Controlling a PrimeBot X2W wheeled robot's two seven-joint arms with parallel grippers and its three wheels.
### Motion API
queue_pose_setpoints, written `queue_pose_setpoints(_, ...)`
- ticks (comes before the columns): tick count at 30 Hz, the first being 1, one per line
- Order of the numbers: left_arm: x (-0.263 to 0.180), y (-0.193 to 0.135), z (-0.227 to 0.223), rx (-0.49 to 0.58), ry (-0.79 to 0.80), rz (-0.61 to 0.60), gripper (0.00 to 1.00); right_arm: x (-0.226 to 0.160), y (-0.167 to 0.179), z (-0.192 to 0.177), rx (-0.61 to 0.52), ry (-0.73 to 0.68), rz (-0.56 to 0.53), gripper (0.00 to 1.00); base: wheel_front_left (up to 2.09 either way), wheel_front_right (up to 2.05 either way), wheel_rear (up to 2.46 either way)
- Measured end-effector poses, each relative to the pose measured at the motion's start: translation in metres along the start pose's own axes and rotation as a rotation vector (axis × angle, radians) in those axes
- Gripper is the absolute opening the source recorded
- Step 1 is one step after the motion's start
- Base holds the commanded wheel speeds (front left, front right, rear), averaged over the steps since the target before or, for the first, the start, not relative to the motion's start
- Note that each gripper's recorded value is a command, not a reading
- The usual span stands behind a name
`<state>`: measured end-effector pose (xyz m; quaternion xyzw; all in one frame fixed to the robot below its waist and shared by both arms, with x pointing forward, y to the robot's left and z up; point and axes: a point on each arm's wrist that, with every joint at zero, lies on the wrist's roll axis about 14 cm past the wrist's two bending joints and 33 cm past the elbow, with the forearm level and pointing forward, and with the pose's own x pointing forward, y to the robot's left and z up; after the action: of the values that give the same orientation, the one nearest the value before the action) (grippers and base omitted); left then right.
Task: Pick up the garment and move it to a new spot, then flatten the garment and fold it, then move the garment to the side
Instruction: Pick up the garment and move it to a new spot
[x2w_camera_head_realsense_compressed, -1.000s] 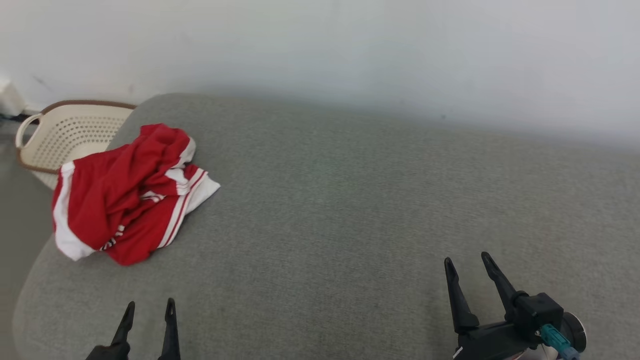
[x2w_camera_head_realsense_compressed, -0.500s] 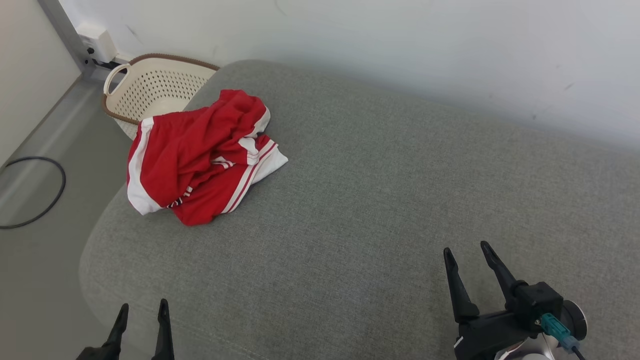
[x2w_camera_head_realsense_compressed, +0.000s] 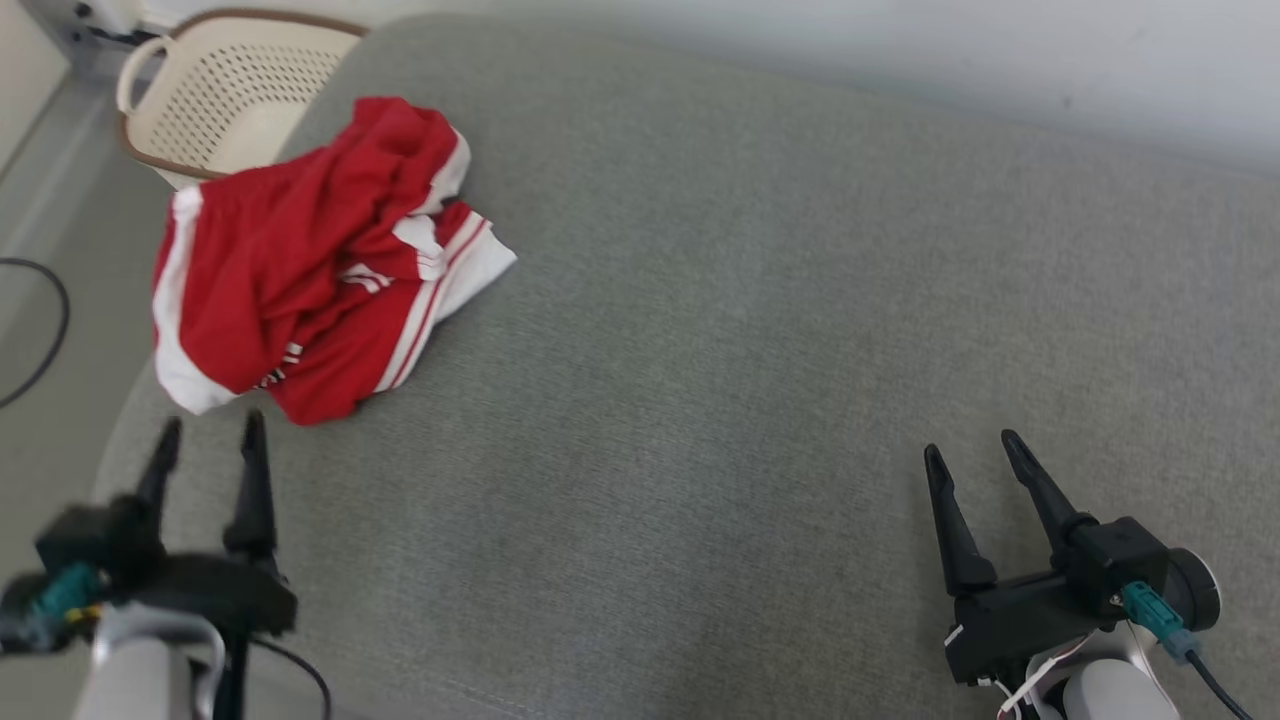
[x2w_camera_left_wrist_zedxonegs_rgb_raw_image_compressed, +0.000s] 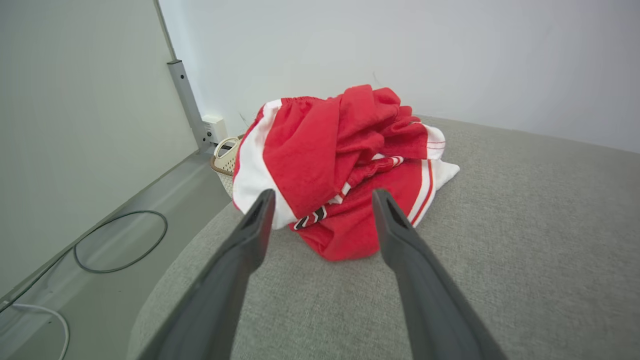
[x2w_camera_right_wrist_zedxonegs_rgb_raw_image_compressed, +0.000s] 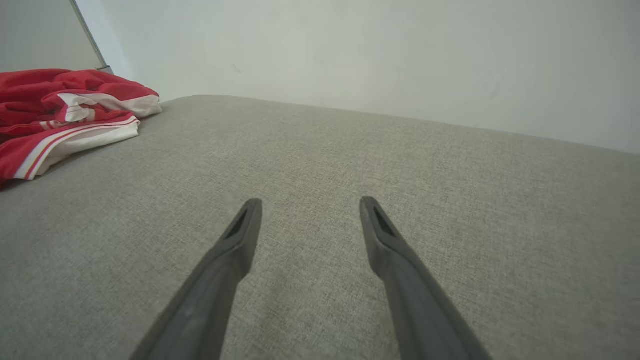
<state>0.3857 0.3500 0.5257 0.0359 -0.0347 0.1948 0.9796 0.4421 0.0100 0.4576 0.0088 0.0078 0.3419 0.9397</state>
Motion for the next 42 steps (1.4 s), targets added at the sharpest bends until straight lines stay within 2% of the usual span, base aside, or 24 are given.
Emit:
queue_pose_setpoints(9,0.073,-0.009,0.004,0.09,0.007,-0.057,1.0,-0.003,-0.025,-0.021,0.017,0.037,-0.049,1.0,0.0,0.0,0.0)
queue_pose_setpoints(14,0.1,-0.017,-0.013,0.11,0.066,-0.081,1.0,-0.008,-0.041,-0.03,0.026,0.052,-0.092,1.0,0.0,0.0,0.0)
queue_pose_setpoints(20,0.111,-0.029,-0.052,0.116,0.2,-0.112,1.0,-0.016,-0.054,-0.034,0.035,0.062,-0.138,1.0,0.0,0.0,0.0)
queue_pose_setpoints(21,0.112,-0.031,-0.055,0.116,0.212,-0.115,0.47,-0.018,-0.056,-0.033,0.039,0.062,-0.147,1.0,0.0,0.0,0.0)
queue_pose_setpoints(22,0.114,-0.033,-0.058,0.114,0.223,-0.119,0.03,-0.02,-0.057,-0.033,0.041,0.061,-0.156,1.0,0.0,0.0,0.0)
queue_pose_setpoints(23,0.115,-0.036,-0.059,0.114,0.226,-0.125,0.0,-0.021,-0.059,-0.033,0.043,0.061,-0.164,1.0,0.0,0.0,0.0)
queue_pose_setpoints(28,0.124,-0.044,-0.044,0.104,0.195,-0.144,0.0,-0.028,-0.062,-0.026,0.041,0.051,-0.187,1.0,0.0,0.0,0.0)
queue_pose_setpoints(37,0.15,-0.067,0.087,0.088,-0.163,-0.201,0.0,-0.036,-0.054,-0.007,0.059,0.014,-0.212,1.0,0.0,0.0,0.0)
queue_pose_setpoints(42,0.143,-0.113,0.126,0.07,-0.287,-0.308,0.0,-0.043,-0.056,-0.001,0.064,0.0,-0.239,1.0,0.0,0.0,0.0)
